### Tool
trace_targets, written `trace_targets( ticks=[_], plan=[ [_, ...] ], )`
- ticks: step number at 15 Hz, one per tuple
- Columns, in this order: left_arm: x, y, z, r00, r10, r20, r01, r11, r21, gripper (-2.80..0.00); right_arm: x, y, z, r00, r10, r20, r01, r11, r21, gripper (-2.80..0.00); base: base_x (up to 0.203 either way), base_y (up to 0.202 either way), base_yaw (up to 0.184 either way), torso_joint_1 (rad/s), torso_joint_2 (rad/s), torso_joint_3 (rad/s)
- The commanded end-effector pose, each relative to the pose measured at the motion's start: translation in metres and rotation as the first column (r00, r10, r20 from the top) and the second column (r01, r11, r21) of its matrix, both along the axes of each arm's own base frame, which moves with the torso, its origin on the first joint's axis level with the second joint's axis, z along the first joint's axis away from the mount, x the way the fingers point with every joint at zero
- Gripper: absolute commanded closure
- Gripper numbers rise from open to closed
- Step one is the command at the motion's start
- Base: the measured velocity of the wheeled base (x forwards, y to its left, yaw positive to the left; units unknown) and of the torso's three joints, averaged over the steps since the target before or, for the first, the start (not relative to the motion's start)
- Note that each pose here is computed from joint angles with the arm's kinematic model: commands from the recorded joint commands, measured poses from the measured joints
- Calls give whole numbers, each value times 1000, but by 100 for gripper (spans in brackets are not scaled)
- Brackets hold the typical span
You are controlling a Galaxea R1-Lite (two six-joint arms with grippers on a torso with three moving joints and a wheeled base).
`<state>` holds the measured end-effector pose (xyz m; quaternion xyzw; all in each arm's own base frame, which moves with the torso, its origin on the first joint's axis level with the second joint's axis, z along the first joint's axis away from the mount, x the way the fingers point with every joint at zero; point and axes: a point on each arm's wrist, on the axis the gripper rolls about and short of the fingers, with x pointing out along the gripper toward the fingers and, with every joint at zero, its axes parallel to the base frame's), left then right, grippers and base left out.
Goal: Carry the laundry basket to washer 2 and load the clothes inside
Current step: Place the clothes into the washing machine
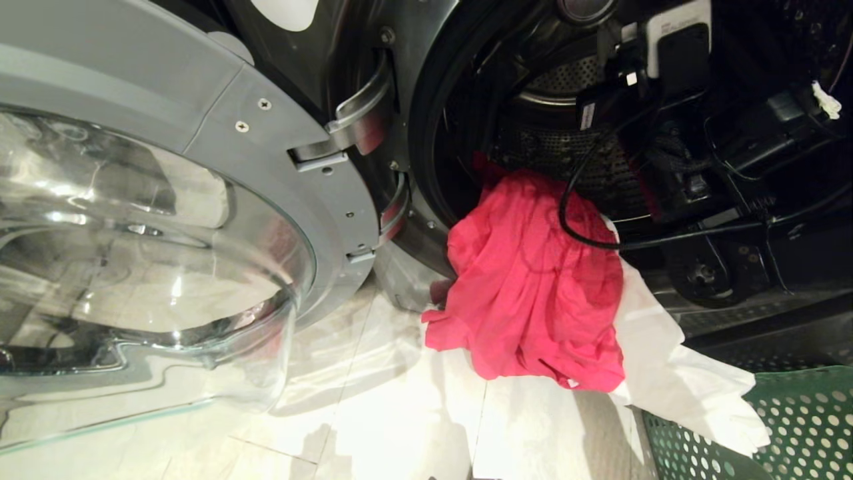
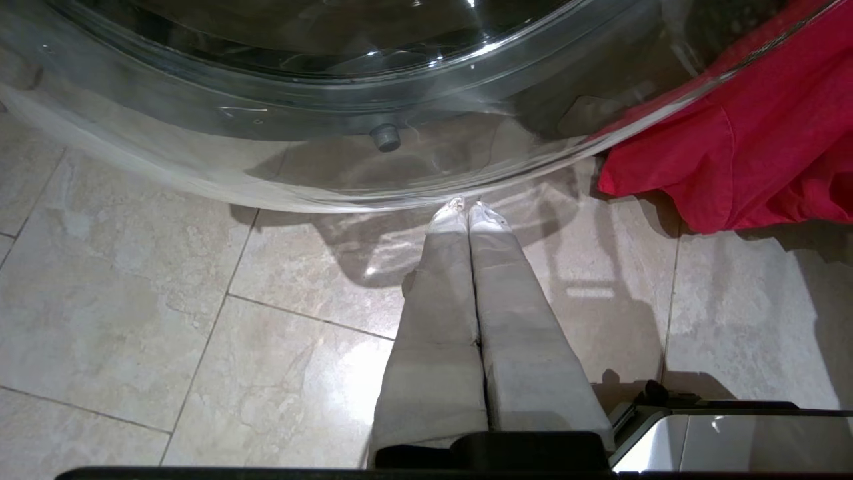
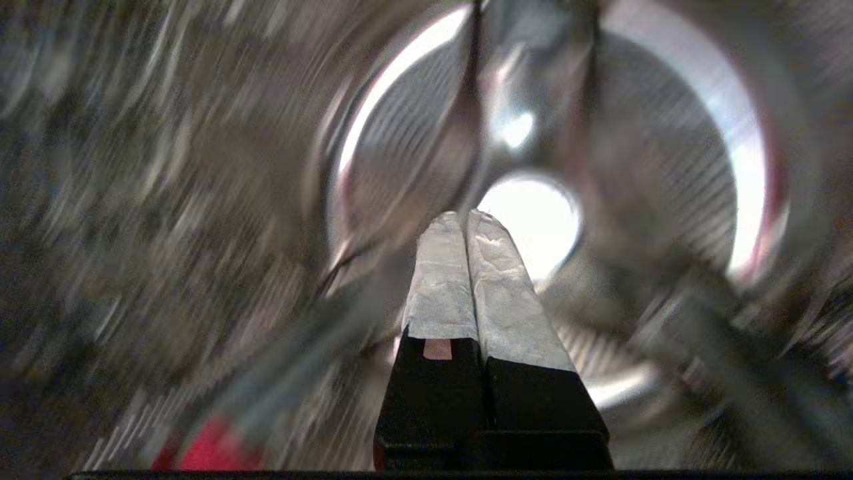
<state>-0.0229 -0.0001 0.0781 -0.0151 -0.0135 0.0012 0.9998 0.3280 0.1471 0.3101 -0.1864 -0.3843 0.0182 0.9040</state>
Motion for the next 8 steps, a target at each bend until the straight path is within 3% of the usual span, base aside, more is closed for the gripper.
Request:
trace_targets(
  ticks=[1,3,5,7,8],
  plan=[
    [1,0,-2,1000,0,-9,0,1000,0,0,-20,-6,0,999,12,-51,-13,1000,-16,0,0,0,0,0,0,0],
    [1,0,-2,1000,0,-9,0,1000,0,0,-49,-16,-1,978,75,-196,-77,997,-4,0,0,0,0,0,0,0],
    [1,0,-2,1000,0,-9,0,1000,0,0,-77,-27,-8,902,127,-413,-132,991,16,0,0,0,0,0,0,0],
    [1,0,-2,1000,0,-9,0,1000,0,0,-106,-40,-17,756,135,-641,-151,988,30,0,0,0,0,0,0,0],
    [1,0,-2,1000,0,-9,0,1000,0,0,-121,-47,-24,661,126,-739,-150,988,35,0,0,0,0,0,0,0]
  ],
)
